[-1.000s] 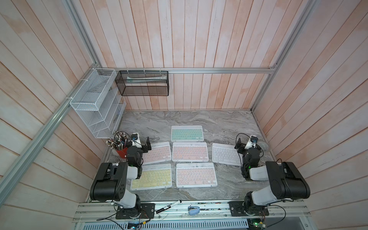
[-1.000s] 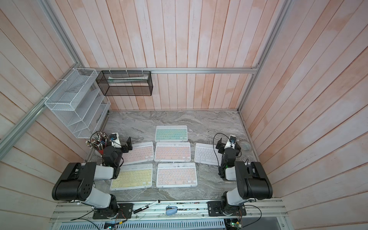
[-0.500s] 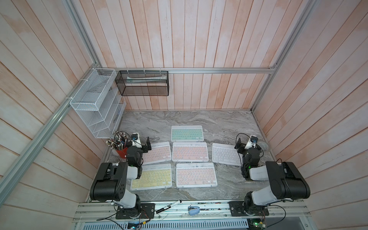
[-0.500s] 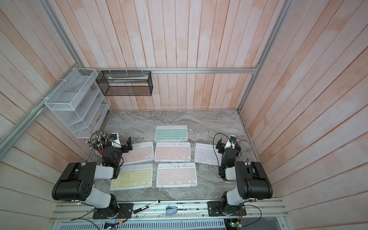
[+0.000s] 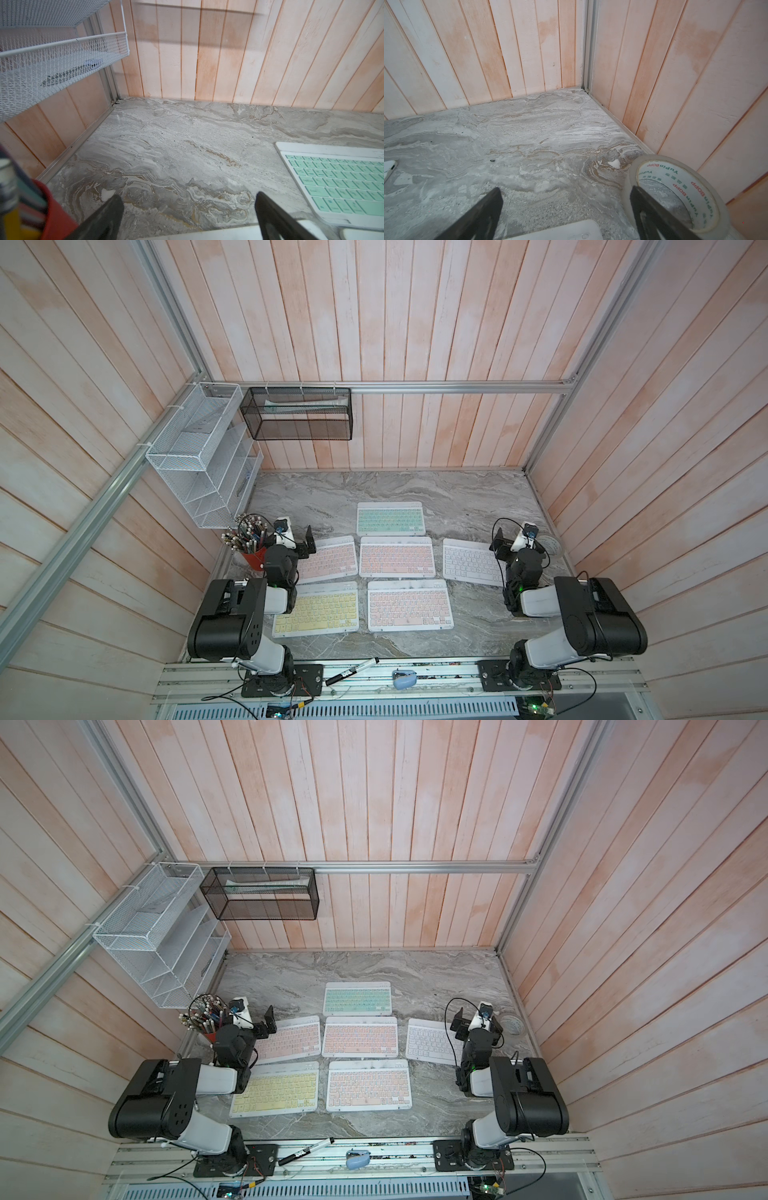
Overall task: Stack the numeric keypads
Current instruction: Pick up the numeric keypad from the center of the board.
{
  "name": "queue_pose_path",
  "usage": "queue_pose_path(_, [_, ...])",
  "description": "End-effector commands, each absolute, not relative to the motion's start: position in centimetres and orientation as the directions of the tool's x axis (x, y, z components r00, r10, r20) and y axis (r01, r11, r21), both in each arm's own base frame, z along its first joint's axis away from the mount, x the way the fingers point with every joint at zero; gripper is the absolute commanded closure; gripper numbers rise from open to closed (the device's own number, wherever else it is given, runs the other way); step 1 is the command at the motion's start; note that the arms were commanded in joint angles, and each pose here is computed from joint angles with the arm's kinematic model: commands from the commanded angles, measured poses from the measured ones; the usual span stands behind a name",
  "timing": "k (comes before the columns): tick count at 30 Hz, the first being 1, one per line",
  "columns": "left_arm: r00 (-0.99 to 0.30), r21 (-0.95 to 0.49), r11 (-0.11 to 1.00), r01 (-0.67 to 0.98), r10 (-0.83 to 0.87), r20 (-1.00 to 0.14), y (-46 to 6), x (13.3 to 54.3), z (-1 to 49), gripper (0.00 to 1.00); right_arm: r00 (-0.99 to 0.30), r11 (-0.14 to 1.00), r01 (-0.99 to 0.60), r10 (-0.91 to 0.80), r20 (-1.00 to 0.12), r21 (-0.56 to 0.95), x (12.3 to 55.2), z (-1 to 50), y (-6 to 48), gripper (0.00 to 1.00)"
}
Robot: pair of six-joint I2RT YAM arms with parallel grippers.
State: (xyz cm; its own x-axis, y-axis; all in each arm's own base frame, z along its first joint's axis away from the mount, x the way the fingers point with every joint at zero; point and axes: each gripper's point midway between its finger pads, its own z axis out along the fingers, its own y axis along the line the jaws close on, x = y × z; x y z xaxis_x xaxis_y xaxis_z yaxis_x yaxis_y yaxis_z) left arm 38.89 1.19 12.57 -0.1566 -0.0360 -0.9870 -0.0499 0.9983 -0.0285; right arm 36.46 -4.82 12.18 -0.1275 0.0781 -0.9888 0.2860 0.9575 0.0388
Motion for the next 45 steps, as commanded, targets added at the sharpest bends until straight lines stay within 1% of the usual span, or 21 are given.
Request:
queue_pose_path(1, [-0.150,-0.018,0.999,-0.033,-0.023,-0.988,1.0,39.1,12.8,0.00,-0.114,0.960,0.279,0.072,-0.991,0.038,36.9,12.6,-4.7,0.02])
queue_pose_path(13, [-0.156,-0.026,0.999,-0.033,-0.031,-0.987,1.1,39.1,12.7,0.00,-0.111,0.958,0.282,0.075,-0.991,0.041,36.9,12.7,-4.8,0.02])
queue_pose_path(16, [-0.142,-0.019,0.999,-0.033,-0.023,-0.990,1.0,39.1,13.0,0.00,-0.121,0.966,0.255,0.059,-0.991,0.027,37.1,12.6,-4.3,0.02])
queue_pose_path(17, [-0.157,-0.005,0.998,-0.060,-0.014,-0.987,1.1,39.4,13.2,0.00,-0.113,0.975,0.222,0.056,-0.992,0.029,37.3,12.9,-3.7,0.06])
queue_pose_path(19, [-0.231,0.026,0.995,-0.093,0.004,-0.973,1.1,40.7,14.3,0.00,-0.092,0.978,0.209,0.035,-0.995,0.015,37.8,13.8,-3.5,0.06])
queue_pose_path(21, [-0.240,0.053,0.993,-0.110,0.025,-0.971,0.7,41.4,16.0,0.00,-0.189,0.975,0.223,0.027,-0.982,-0.016,39.4,14.5,-3.4,0.04])
queue_pose_path(22, [-0.219,0.056,0.990,-0.128,0.027,-0.975,0.6,41.4,17.0,0.00,-0.256,0.973,0.229,0.047,-0.966,-0.014,40.1,14.6,-3.4,0.04])
queue_pose_path(23, [-0.200,0.033,0.988,-0.149,0.003,-0.980,0.3,41.3,17.8,0.00,-0.279,0.965,0.260,0.117,-0.953,0.043,40.7,15.5,-3.6,0.03])
queue_pose_path(24, [-0.204,-0.007,0.985,-0.175,-0.043,-0.978,0.5,41.1,18.2,0.00,-0.289,0.962,0.264,0.144,-0.946,0.066,41.1,16.1,-3.6,0.02])
queue_pose_path(26, [-0.248,-0.179,0.936,-0.305,-0.259,-0.933,1.8,40.9,18.4,0.00,-0.311,0.952,0.293,0.183,-0.933,0.089,41.6,17.1,-3.0,0.02])
queue_pose_path(27, [-0.273,-0.221,0.920,-0.323,-0.315,-0.909,1.7,40.8,18.3,0.00,-0.336,0.954,0.285,0.194,-0.921,0.097,41.5,17.2,-2.3,0.02])
queue_pose_path(30, [-0.386,-0.325,0.912,-0.251,-0.402,-0.830,-1.1,39.7,18.3,0.00,-0.390,0.955,0.284,0.199,-0.899,0.089,40.8,17.6,0.5,0.02])
queue_pose_path(31, [-0.414,-0.341,0.906,-0.249,-0.418,-0.809,-1.8,39.0,18.2,0.00,-0.414,0.953,0.296,0.195,-0.889,0.071,40.3,17.6,1.3,0.02])
queue_pose_path(33, [-0.455,-0.347,0.901,-0.261,-0.432,-0.778,-2.5,37.2,18.0,0.00,-0.489,0.968,0.250,0.160,-0.858,0.038,39.4,17.3,4.1,0.02])
queue_pose_path(36, [-0.516,-0.388,0.890,-0.240,-0.456,-0.726,-4.4,34.6,17.7,0.00,-0.606,0.991,0.095,-0.017,-0.795,-0.094,37.7,17.0,10.1,0.02])
queue_pose_path(37, [-0.539,-0.386,0.895,-0.222,-0.443,-0.717,-5.5,33.8,17.7,0.00,-0.624,0.987,0.085,-0.052,-0.779,-0.134,37.0,17.1,11.6,0.02])
queue_pose_path(39, [-0.579,-0.357,0.913,-0.198,-0.403,-0.709,-7.5,32.3,17.5,0.00,-0.657,0.988,0.053,-0.076,-0.750,-0.147,35.5,17.0,13.9,0.02])
queue_pose_path(40, [-0.598,-0.341,0.924,-0.174,-0.375,-0.708,-8.8,31.7,17.5,0.00,-0.655,0.991,0.031,-0.078,-0.751,-0.130,34.9,17.2,15.1,0.02])
queue_pose_path(42, [-0.617,-0.329,0.933,-0.145,-0.345,-0.708,-10.7,30.5,17.4,0.00,-0.653,0.999,0.017,-0.016,-0.758,-0.036,33.6,17.5,16.7,0.02])
queue_pose_path(44, [-0.628,-0.354,0.932,-0.075,-0.319,-0.710,-13.1,29.4,17.5,0.00,-0.674,0.997,-0.036,0.029,-0.739,0.073,32.3,17.7,17.9,0.02])
queue_pose_path(45, [-0.627,-0.370,0.927,-0.059,-0.323,-0.709,-13.8,28.9,17.6,0.00,-0.687,0.993,-0.039,0.053,-0.724,0.110,31.7,17.8,18.1,0.02])
